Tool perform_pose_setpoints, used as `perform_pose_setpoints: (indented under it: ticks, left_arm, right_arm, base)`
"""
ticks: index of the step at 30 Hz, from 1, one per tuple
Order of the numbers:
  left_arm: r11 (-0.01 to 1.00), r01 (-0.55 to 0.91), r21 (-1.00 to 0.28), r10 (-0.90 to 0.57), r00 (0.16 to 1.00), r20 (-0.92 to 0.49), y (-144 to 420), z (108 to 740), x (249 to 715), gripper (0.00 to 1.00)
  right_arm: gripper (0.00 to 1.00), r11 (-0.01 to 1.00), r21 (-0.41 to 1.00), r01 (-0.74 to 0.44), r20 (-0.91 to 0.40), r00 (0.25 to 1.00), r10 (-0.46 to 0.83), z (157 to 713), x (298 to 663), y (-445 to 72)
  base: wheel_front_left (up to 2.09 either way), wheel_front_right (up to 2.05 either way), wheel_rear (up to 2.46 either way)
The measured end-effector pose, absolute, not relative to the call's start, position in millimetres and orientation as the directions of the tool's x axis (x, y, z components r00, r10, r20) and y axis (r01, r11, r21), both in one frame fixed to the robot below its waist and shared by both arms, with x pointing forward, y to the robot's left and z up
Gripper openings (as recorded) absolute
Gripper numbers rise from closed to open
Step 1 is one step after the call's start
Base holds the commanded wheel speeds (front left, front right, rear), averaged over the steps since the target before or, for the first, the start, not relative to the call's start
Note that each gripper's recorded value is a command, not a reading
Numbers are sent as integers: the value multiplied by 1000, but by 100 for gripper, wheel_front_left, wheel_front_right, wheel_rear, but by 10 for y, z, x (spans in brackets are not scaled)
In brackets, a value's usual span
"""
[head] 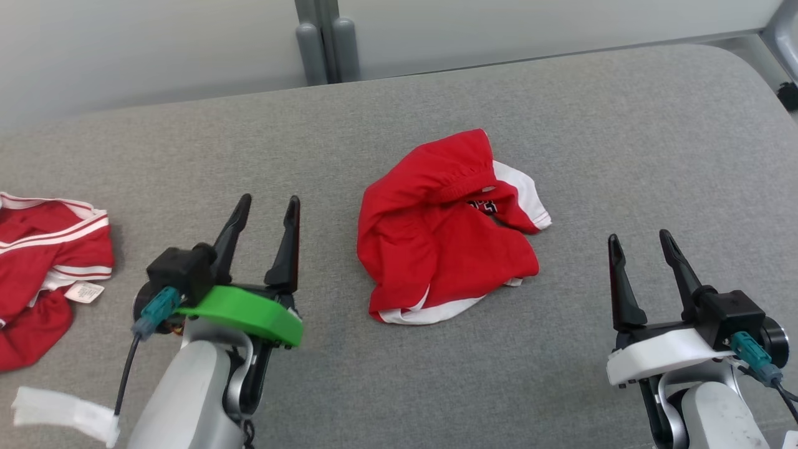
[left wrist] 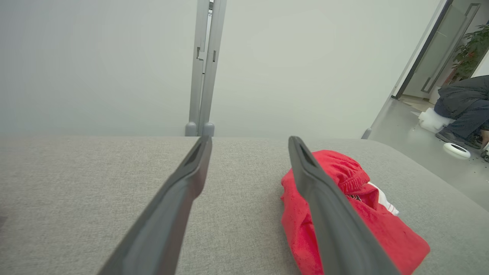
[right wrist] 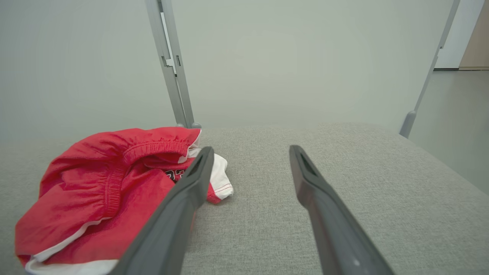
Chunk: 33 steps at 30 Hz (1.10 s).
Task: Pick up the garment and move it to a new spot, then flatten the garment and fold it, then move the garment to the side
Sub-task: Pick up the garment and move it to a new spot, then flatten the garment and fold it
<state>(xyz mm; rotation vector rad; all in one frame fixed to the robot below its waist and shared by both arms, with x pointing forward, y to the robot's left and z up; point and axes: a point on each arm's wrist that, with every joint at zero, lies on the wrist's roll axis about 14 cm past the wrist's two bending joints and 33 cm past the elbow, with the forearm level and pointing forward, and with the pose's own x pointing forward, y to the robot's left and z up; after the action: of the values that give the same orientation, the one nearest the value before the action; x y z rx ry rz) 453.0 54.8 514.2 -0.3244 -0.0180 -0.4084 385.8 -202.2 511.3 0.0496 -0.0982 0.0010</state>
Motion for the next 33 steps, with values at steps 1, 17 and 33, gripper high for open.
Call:
perform_pose_setpoints:
  ticks: [1,17,33]
  left_arm:
    - [878,379,-292,-367,925,96,627,5175,4500,100]
    - [971,151,-188,-142,988,61,1465,4984,3814,100]
    - [969,160,-186,-150,986,68,1431,4999,3755,100]
  right_arm:
    - [100,999,46,-6,99,995,1,5117,3860,-2016]
    - [100,998,17,-59,69,996,58,5018,3801,-1835]
    - [100,998,35,-51,51,998,49,4960,3736,-1856]
  base:
    - [0,0,0]
    - [0,0,0]
    - [0,0,0]
